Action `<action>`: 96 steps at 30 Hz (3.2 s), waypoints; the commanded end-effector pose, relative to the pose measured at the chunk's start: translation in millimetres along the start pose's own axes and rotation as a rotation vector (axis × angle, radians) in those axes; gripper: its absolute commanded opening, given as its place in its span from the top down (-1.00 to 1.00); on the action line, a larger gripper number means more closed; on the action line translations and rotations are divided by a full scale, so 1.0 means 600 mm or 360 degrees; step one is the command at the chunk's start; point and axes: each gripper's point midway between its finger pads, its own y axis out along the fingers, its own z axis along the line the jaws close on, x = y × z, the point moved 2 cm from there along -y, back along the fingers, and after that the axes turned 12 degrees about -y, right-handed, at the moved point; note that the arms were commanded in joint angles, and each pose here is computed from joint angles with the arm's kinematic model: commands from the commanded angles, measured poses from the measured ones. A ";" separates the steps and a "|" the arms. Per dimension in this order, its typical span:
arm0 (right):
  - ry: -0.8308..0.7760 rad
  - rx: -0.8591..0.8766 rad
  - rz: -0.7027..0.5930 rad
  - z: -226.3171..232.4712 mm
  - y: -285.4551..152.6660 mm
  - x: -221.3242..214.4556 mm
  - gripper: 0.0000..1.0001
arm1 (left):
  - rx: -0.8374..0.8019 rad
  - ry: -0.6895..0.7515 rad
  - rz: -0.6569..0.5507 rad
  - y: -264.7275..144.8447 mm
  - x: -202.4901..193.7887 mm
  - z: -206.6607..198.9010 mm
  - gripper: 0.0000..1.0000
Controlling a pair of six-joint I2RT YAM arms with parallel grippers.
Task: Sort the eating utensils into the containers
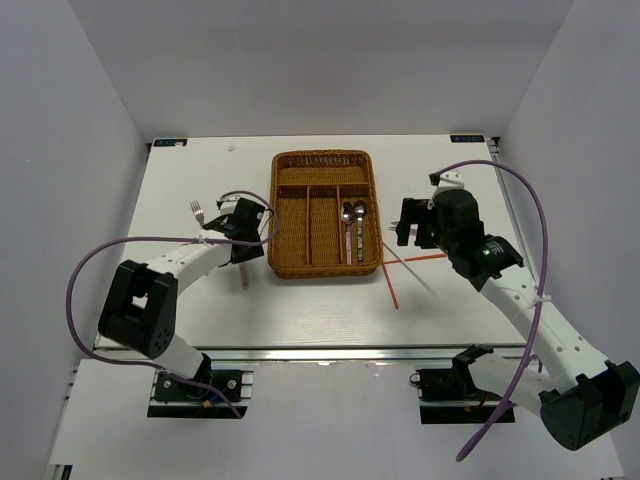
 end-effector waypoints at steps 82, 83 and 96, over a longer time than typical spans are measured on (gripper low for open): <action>-0.0072 0.0079 -0.0036 0.010 0.006 0.008 -0.79 | -0.0129 -0.0343 -0.0128 -0.010 0.224 0.003 -0.77; -0.0075 0.0086 -0.0035 0.012 0.007 0.008 -0.79 | -0.0112 -0.0356 -0.0087 0.003 0.221 0.016 -0.75; -0.0090 0.0147 -0.0016 0.022 0.013 0.001 -0.79 | 0.0082 -0.0396 0.0231 0.124 0.150 0.070 -0.25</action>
